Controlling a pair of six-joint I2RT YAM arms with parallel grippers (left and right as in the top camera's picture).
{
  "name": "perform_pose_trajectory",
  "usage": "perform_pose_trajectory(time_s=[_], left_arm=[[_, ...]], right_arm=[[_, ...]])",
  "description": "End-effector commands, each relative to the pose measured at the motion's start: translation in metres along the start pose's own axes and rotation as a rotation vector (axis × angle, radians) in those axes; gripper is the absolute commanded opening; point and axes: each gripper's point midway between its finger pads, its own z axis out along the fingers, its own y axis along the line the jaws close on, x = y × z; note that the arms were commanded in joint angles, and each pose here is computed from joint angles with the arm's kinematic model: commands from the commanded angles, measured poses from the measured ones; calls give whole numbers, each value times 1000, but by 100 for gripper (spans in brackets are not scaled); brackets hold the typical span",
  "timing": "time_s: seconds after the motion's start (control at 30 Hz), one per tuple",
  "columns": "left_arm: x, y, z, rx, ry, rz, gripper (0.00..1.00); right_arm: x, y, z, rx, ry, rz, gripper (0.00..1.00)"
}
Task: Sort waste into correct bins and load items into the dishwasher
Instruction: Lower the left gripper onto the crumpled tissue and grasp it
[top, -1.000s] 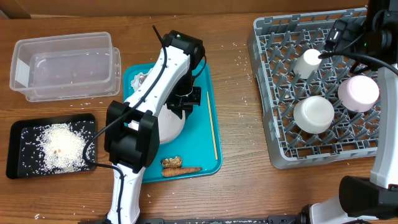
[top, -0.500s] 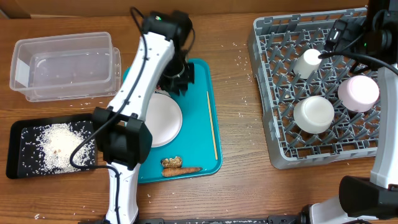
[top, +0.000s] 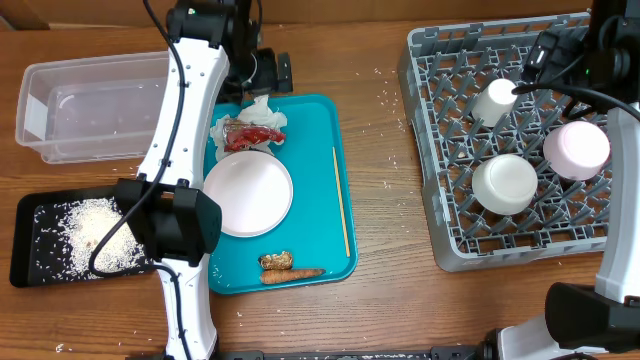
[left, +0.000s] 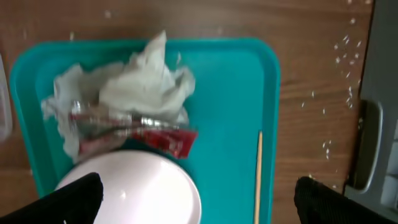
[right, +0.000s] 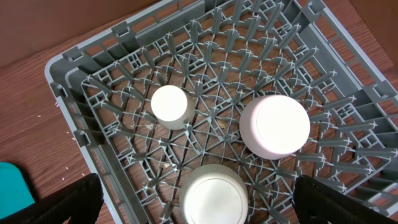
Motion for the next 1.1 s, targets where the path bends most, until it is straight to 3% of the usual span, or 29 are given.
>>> perform_pose_trajectory(time_s=[0.0, 0.07, 0.37, 0.7, 0.77, 1.07], left_arm=[[-16, -5, -3, 9, -65, 108, 99], [-21, -6, 0, 12, -81, 125, 95], [-23, 20, 56, -108, -20, 76, 97], [-8, 37, 130, -140, 98, 28, 82], [-2, 39, 137, -147, 126, 25, 74], [2, 41, 138, -151, 146, 24, 20]], right_arm=[[-2, -1, 0, 5, -7, 9, 100], [-2, -1, 0, 5, -7, 9, 100], [-2, -1, 0, 5, -7, 9, 100], [-1, -1, 0, 5, -6, 9, 100], [-2, -1, 0, 5, -7, 9, 100], [-2, -1, 0, 5, -7, 9, 100]])
